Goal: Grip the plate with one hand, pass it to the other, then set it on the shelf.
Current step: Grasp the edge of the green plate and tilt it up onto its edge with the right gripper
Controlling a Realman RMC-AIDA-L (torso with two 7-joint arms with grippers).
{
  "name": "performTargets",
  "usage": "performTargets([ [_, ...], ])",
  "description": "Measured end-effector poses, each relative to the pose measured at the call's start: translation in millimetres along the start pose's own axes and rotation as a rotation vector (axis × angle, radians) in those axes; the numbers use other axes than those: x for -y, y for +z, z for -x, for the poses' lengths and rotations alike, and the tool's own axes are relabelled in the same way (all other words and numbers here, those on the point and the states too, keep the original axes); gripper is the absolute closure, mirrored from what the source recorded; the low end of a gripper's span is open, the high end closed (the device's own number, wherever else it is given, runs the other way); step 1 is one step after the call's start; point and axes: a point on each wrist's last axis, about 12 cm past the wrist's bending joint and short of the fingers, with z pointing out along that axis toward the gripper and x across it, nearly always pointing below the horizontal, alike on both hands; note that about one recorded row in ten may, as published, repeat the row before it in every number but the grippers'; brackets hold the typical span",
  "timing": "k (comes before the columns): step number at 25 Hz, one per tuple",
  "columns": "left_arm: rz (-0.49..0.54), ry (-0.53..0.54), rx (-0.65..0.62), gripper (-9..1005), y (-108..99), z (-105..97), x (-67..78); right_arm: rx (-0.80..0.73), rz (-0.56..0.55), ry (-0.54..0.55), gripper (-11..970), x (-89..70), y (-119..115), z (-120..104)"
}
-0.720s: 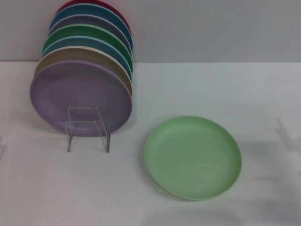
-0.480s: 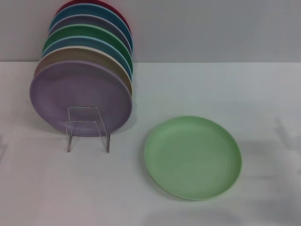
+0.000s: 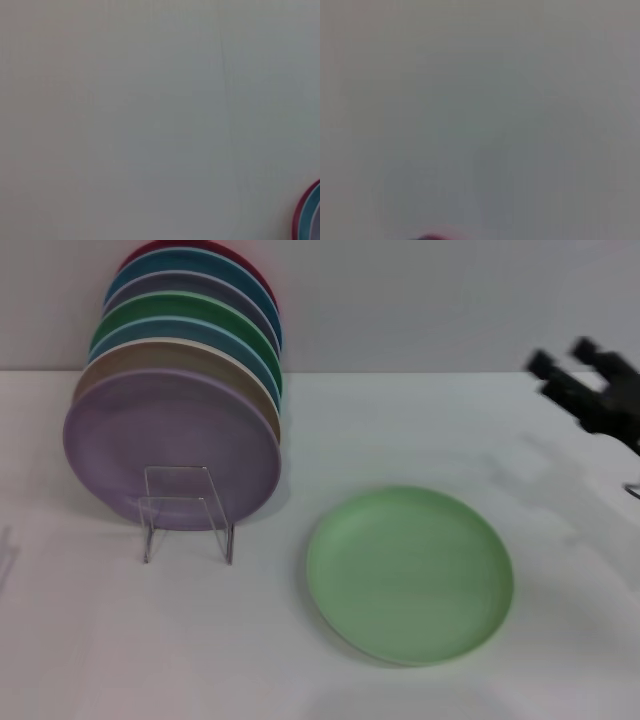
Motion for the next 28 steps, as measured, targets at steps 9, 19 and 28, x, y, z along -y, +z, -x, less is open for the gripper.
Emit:
performTargets([
  [9, -0.007, -0.009, -0.004, 137, 3, -1, 1.9, -0.432, -0.022, -0.008, 124, -27.0, 71, 58],
  [19, -0.01, -0.012, 0.003, 138, 9, 1, 3.1, -0.956, -0.133, 0.015, 126, -47.5, 97, 64],
  [28, -0.017, -0.011, 0.004, 138, 10, 1, 4.1, -1.104, -0.196, 0.026, 128, -40.2, 99, 50],
])
